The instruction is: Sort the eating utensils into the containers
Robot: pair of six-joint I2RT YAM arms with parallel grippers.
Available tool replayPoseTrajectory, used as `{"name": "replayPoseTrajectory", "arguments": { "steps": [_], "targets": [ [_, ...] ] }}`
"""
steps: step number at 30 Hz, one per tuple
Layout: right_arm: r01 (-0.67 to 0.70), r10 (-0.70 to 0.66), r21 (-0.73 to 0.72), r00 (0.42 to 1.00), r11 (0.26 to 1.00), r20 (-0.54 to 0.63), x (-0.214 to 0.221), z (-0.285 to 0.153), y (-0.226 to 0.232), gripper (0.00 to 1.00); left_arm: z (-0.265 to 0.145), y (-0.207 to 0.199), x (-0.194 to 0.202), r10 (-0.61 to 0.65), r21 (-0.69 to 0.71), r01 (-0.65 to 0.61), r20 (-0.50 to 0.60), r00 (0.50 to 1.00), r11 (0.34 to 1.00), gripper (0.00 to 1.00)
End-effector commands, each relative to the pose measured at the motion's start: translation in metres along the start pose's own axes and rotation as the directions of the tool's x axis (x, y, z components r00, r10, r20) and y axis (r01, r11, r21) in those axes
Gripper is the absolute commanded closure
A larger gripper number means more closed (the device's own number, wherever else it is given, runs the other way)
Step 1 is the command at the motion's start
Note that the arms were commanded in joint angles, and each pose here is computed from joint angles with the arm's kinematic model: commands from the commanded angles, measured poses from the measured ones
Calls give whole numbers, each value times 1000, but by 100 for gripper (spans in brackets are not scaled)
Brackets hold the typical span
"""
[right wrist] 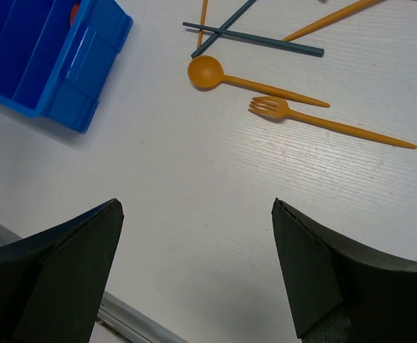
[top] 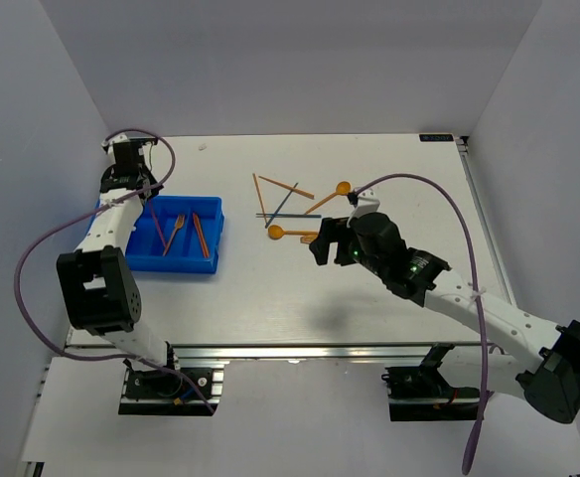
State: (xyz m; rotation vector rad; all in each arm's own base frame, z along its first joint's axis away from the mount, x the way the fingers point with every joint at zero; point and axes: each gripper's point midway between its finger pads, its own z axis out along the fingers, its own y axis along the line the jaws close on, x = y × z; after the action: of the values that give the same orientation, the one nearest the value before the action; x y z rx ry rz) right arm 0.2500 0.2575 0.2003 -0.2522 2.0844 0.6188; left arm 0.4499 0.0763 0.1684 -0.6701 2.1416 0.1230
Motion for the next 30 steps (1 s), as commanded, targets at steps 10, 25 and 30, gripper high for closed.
{"name": "replayPoseTrajectory", "arguments": {
  "steps": [10, 25, 30],
  "targets": [
    [18, -17, -24, 999, 1000, 30, 2, -11, -10, 11, 13, -20, 7, -57, 118, 50, 51, 997, 992, 100],
    [31, -28, 67, 998, 997, -54, 11, 20, -32, 11, -18, -38, 23, -49, 216, 45, 12, 999, 975, 51],
    [84, -68, 128, 990, 988, -123, 4, 47, -49, 11, -59, -41, 4, -64, 274, 45, 62, 996, 961, 32]
  ]
}}
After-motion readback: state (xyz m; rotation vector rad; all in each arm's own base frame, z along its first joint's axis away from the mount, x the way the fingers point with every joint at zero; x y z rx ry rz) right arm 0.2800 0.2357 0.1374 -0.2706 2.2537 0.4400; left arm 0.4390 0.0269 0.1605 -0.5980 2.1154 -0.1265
